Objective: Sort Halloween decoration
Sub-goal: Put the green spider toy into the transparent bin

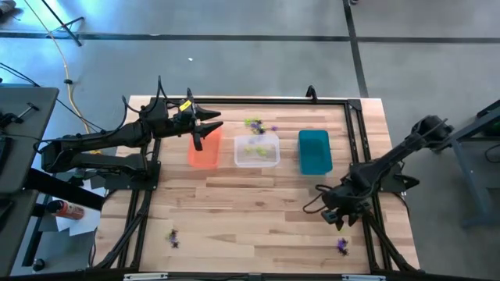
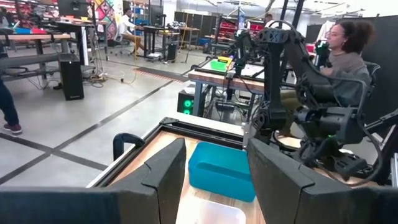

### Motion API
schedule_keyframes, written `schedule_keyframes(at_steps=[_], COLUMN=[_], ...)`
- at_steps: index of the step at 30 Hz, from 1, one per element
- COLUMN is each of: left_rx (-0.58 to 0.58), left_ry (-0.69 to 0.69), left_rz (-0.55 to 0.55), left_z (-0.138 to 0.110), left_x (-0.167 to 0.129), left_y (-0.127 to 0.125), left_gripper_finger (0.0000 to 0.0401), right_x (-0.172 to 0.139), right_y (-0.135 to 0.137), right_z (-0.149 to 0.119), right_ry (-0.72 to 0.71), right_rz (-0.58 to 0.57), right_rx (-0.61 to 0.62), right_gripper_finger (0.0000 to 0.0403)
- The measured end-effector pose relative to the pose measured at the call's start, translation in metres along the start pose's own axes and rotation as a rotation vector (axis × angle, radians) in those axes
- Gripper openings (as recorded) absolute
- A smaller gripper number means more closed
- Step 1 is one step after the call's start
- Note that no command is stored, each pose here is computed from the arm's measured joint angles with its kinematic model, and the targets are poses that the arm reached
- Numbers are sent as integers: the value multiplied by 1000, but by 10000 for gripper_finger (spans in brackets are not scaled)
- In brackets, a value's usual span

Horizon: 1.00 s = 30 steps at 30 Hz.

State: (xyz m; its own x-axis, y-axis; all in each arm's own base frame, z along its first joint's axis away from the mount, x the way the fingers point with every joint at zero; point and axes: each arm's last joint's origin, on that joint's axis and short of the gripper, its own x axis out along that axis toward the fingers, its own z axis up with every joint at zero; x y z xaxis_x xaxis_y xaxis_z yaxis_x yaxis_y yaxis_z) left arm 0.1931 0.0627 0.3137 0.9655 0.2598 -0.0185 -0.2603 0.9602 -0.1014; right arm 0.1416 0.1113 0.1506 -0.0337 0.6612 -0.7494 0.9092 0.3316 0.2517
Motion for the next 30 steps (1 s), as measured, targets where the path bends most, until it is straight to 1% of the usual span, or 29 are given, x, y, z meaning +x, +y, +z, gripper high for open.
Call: schedule_keyframes(at_steps=[2,5,13,16,19,23,26,30], left_rx=[0,0,0,0,-1,-2,-1,-1], left_ry=[0,1,0,0,0,0,0,0], left_rz=[0,0,1,1,1,1,1,1], left_z=[0,0,0,0,0,0,0,0], left_x=[0,0,0,0,0,0,0,0], left_y=[0,0,0,0,0,0,0,0], left_gripper_finger=[158,158,158,158,158,158,158,158], right_x=[7,15,26,30,35,40,40,37], right_y=[2,-1,-3,-4,-4,-5,-7,-6], right_z=[2,7,15,19,22,25,26,23], right_ry=[-10,-46,-81,-86,-66,-45,-44,-47], right_rz=[6,-46,-114,-147,-179,-211,-226,-242], right_rx=[-36,-8,18,33,41,34,16,-45], right_gripper_finger=[236,236,235,226,202,158,117,52])
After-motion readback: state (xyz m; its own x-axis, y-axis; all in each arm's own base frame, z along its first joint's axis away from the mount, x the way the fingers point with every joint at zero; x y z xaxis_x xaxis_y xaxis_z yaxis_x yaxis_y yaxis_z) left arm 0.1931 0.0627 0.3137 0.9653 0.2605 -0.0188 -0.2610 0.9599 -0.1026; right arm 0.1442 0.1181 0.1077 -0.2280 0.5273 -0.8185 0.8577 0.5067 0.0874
